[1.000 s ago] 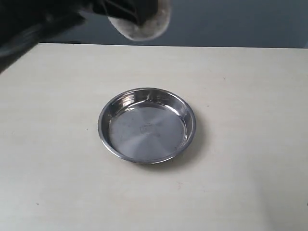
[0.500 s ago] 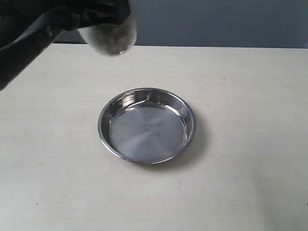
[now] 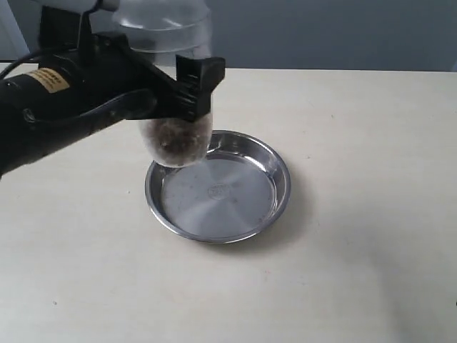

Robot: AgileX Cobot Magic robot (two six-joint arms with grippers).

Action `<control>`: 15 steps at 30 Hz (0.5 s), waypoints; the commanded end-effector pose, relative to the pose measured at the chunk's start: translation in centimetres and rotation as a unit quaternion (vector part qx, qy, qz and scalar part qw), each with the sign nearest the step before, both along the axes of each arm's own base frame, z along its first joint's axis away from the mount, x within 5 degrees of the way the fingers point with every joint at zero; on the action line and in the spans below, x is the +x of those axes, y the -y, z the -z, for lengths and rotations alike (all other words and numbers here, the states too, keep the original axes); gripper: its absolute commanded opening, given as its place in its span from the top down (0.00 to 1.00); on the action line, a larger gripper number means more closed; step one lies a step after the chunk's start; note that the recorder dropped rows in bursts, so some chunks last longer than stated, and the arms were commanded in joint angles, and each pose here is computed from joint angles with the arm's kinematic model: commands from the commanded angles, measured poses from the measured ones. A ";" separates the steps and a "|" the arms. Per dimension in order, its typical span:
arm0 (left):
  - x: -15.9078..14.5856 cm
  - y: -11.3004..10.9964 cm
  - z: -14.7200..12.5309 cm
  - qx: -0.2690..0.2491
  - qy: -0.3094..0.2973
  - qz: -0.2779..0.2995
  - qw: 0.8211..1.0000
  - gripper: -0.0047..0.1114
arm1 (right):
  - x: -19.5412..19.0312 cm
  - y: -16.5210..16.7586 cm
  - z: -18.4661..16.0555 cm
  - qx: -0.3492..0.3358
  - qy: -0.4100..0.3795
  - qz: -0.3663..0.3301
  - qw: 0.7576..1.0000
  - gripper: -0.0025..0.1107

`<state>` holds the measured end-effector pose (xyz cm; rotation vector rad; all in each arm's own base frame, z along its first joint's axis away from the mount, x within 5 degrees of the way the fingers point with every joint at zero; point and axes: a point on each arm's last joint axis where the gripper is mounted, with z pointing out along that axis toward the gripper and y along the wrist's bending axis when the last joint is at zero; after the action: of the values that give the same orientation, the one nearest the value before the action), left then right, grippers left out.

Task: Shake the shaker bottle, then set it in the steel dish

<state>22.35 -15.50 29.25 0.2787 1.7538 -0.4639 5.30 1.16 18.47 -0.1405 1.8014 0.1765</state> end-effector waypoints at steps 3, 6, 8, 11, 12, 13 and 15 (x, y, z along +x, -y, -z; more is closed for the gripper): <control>-1.1 2.4 0.8 0.065 0.046 0.099 0.992 0.96 | 0.0 0.0 -0.1 -0.001 0.008 0.000 1.000 0.98; 1.7 -1.1 1.4 -0.072 -0.014 -0.086 0.994 0.96 | 0.0 0.0 -0.1 -0.001 0.008 0.000 1.000 0.98; 1.5 -0.4 1.4 -0.041 0.006 -0.053 0.998 0.96 | 0.0 0.0 -0.1 -0.001 0.008 0.000 1.000 0.98; 0.4 1.4 -1.8 -0.009 0.149 0.047 0.988 0.96 | 0.0 0.0 -0.1 -0.001 0.008 0.000 1.000 0.98; 0.1 1.2 -3.7 -0.049 0.186 0.045 0.980 0.96 | 0.0 0.0 -0.1 -0.001 0.008 0.000 1.000 0.98; -0.1 1.0 -5.4 -0.079 0.217 0.039 0.972 0.96 | 0.0 0.0 -0.1 -0.001 0.008 0.000 1.000 0.98; -0.5 0.7 -7.5 -0.086 0.245 0.037 0.965 0.96 | 0.0 0.0 -0.1 -0.001 0.008 0.000 1.000 0.98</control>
<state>22.92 -16.85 31.67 0.3597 1.4759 -0.5076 5.30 1.16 18.47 -0.1405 1.8014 0.1765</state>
